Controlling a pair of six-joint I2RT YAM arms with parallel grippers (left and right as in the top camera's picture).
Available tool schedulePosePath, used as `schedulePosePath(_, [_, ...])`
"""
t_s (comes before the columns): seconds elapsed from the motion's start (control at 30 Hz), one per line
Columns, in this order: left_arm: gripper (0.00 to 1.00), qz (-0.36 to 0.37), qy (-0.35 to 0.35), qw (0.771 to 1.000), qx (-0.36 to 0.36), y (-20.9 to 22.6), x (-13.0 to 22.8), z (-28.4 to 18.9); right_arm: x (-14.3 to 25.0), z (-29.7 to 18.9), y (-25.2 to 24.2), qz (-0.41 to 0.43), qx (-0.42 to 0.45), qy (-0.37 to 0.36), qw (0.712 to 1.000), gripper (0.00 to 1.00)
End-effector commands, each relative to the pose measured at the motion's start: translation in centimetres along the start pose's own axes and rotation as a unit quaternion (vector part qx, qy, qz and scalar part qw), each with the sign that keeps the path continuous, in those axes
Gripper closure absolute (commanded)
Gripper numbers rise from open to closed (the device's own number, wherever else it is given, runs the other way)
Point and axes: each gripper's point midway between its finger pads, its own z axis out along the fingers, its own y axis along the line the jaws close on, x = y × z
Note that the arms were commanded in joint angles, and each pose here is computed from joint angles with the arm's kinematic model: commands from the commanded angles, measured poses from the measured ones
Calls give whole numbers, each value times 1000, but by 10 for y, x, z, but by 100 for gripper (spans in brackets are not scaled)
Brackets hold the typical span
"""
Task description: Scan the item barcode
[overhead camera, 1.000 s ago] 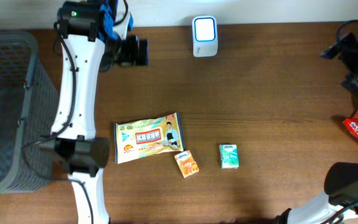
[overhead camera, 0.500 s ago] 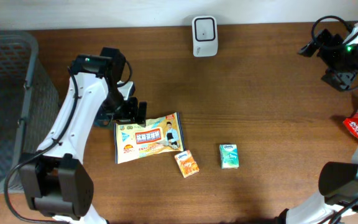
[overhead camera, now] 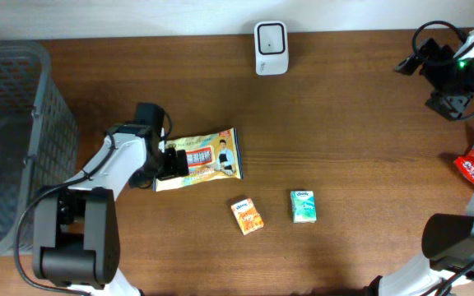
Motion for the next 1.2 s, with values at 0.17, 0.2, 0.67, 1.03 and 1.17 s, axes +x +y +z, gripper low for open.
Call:
schedulePosePath(0.17, [1,92,-88,985,117,-34,-42,-5,2,2,2,-3,-2,4,1000,1])
schedulePosePath(0.2, [1,103,-97,981,134,-38,-46,-8,2,2,2,-3,-2,4,1000,1])
schedulePosePath(0.67, [100,96,-39,984,146,-40,-28,41,2,2,2,-3,-2,4,1000,1])
schedulePosePath(1.03, [100,75,-158,983,-47,0,-143,-127,2,2,2,-3,-2,4,1000,2])
schedulePosePath(1.17, [100,55,-202,969,-127,26,-154,-204,2,2,2,-3,-2,4,1000,2])
